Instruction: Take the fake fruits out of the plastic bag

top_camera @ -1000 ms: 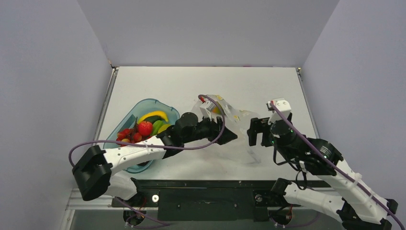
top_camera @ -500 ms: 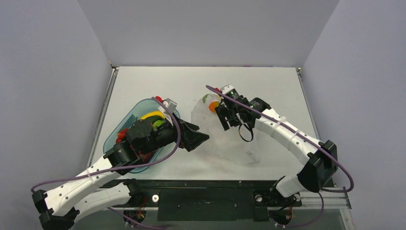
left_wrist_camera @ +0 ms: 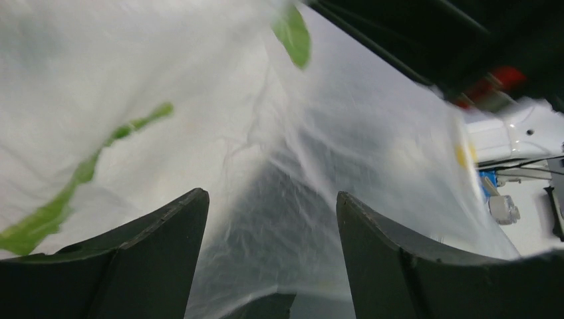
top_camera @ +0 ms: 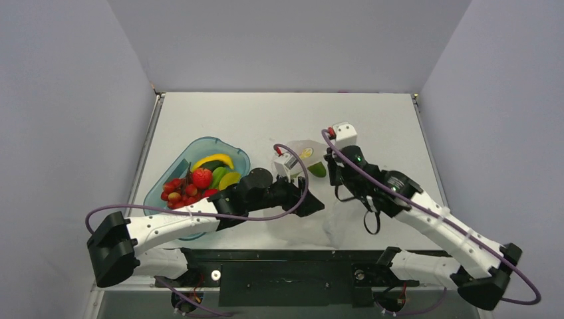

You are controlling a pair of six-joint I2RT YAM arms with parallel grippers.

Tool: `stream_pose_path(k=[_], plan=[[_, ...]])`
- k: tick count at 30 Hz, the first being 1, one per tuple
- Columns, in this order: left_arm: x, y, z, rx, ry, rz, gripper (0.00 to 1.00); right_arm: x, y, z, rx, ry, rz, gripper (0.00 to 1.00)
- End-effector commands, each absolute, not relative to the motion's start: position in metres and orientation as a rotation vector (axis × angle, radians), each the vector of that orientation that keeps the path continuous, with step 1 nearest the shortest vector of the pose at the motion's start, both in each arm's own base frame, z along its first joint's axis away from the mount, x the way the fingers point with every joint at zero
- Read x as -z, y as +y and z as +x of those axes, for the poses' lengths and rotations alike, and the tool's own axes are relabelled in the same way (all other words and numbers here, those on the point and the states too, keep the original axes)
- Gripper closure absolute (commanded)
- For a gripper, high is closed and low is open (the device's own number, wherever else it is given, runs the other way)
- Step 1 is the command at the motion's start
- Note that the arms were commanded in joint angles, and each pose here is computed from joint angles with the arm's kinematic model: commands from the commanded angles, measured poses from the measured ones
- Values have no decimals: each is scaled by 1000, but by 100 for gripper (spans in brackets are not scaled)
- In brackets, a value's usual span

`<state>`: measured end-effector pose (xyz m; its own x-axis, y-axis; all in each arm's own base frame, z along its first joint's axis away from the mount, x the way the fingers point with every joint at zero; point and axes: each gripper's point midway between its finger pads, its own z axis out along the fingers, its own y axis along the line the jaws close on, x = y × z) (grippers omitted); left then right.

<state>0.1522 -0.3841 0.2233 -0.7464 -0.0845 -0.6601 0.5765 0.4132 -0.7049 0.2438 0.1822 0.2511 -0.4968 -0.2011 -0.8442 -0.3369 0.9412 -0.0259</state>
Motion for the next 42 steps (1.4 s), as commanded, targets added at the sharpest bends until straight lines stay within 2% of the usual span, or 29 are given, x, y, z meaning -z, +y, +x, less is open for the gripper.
stream_pose_path(k=[1,6,10,13,18,20,23,30,42], plan=[[-264,-400,173,1438,1840,192,33,-252,202,222,-474,1966,-246,100],[-216,-392,182,1356,1963,65,33,-229,188,212,-481,1979,-225,100],[-196,-404,172,1331,2047,135,33,-232,190,210,-480,1986,-248,100],[-172,-405,170,1167,2147,230,32,-229,189,212,-451,2007,-267,100],[-159,-403,176,1042,2140,315,25,-227,185,209,-415,2041,-288,100],[-154,-407,175,1035,2133,377,19,-230,184,206,-435,2037,-281,100],[-146,-421,174,1037,2086,583,14,-228,184,201,-466,2037,-277,100],[-114,-442,163,997,2002,1028,12,-226,178,195,-486,2031,-273,100],[-61,-469,168,908,2070,1093,11,-219,174,192,-483,2042,-275,100]])
